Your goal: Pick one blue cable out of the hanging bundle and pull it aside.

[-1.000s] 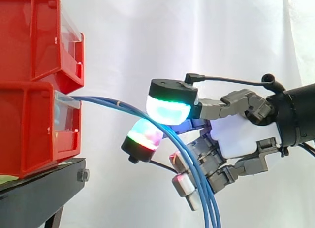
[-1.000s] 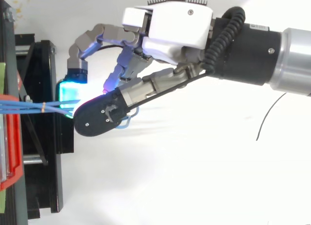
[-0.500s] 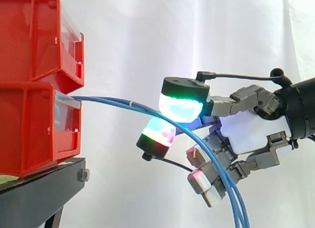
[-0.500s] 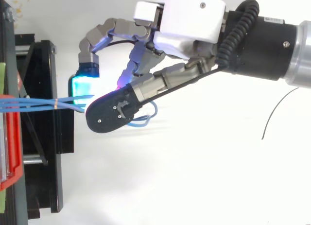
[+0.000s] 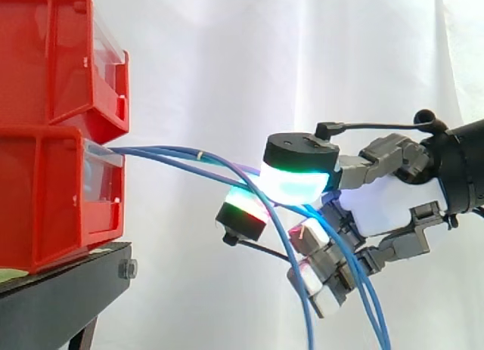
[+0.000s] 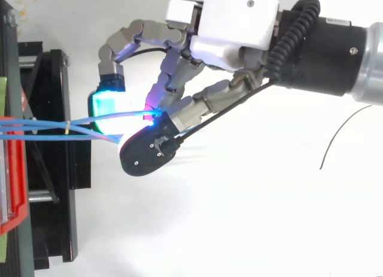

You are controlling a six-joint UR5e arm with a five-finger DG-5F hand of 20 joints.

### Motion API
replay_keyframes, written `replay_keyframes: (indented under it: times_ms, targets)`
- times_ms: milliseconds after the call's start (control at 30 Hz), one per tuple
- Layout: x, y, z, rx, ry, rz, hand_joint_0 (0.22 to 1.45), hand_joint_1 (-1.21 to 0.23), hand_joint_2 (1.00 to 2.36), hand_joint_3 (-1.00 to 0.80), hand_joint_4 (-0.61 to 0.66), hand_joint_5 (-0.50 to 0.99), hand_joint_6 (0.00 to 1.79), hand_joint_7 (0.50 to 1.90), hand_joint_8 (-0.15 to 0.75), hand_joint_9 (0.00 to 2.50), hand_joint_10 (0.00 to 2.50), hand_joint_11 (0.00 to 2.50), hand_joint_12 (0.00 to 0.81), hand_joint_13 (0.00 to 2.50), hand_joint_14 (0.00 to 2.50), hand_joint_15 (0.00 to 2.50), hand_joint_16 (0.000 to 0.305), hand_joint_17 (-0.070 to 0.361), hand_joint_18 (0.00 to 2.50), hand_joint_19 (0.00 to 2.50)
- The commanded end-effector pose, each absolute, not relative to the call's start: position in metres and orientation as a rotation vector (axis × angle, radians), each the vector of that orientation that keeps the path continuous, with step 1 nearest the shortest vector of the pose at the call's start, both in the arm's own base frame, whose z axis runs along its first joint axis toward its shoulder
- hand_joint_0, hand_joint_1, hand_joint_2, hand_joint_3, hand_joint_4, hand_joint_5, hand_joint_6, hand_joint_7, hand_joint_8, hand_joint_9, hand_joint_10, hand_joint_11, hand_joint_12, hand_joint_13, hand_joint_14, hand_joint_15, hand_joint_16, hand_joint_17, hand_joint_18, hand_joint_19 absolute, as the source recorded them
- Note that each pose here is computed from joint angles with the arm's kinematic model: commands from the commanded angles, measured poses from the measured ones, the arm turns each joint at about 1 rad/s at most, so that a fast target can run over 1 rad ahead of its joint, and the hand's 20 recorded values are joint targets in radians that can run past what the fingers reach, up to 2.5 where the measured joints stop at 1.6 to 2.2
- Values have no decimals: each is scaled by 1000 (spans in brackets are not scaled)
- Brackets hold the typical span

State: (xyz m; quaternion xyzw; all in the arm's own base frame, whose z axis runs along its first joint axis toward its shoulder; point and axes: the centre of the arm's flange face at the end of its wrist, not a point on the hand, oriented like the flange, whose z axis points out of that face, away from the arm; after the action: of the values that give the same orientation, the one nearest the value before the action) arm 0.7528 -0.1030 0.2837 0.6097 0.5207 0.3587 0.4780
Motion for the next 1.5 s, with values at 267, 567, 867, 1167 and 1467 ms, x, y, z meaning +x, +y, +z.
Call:
replay_keyframes:
  times_ms: [267, 567, 867, 1167, 1467]
  targets:
    - [752, -106, 282, 1491, 1280, 881, 477, -724, 1000, -500, -185, -101, 927, 920, 261, 1344, 15, 671, 315, 1053, 22, 741, 39, 88, 813, 604]
    - [752, -108, 284, 1490, 1276, 882, 446, -562, 1000, -500, -139, -107, 911, 905, 290, 1383, 13, 684, 361, 1090, 20, 733, 50, 113, 873, 608]
    - [752, -109, 284, 1491, 1275, 881, 525, -711, 1001, -464, -154, -113, 909, 929, 276, 1376, 17, 708, 342, 1072, 22, 746, 47, 105, 839, 632]
    - [752, -110, 284, 1492, 1274, 880, 568, -793, 1015, -196, -228, -87, 907, 1017, 259, 1466, 15, 715, 323, 1083, 23, 730, 45, 101, 858, 622]
    - [749, -111, 285, 1499, 1282, 870, 579, -861, 1022, -21, -236, -61, 910, 1068, 246, 1510, 15, 648, 310, 1110, 23, 712, 44, 98, 902, 584]
